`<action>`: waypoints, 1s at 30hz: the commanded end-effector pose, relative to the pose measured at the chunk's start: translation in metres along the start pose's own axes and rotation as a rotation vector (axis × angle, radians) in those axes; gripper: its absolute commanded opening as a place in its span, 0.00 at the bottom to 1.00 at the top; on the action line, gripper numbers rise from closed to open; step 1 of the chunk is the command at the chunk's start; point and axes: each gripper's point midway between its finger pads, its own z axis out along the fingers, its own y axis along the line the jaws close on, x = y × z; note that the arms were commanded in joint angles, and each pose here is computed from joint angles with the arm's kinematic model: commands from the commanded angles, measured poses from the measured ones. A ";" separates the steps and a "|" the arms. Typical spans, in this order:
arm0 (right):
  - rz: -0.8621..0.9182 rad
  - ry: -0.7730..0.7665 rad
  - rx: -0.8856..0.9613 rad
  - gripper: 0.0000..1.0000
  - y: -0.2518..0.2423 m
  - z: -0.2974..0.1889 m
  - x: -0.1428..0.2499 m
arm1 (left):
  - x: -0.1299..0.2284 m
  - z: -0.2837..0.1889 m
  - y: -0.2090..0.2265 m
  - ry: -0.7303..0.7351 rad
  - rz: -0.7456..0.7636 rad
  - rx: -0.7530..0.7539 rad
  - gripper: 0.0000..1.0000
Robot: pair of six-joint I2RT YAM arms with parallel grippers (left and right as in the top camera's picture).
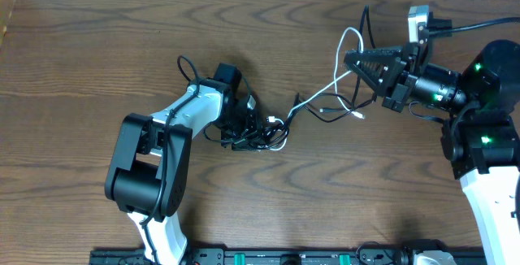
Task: Untangle cables
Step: 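Pull the right gripper up and right to separate a black cable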
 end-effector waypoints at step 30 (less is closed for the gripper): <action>0.641 0.391 0.838 0.99 -0.193 -0.057 0.166 | 0.000 0.015 0.049 -0.014 -0.049 -0.184 0.41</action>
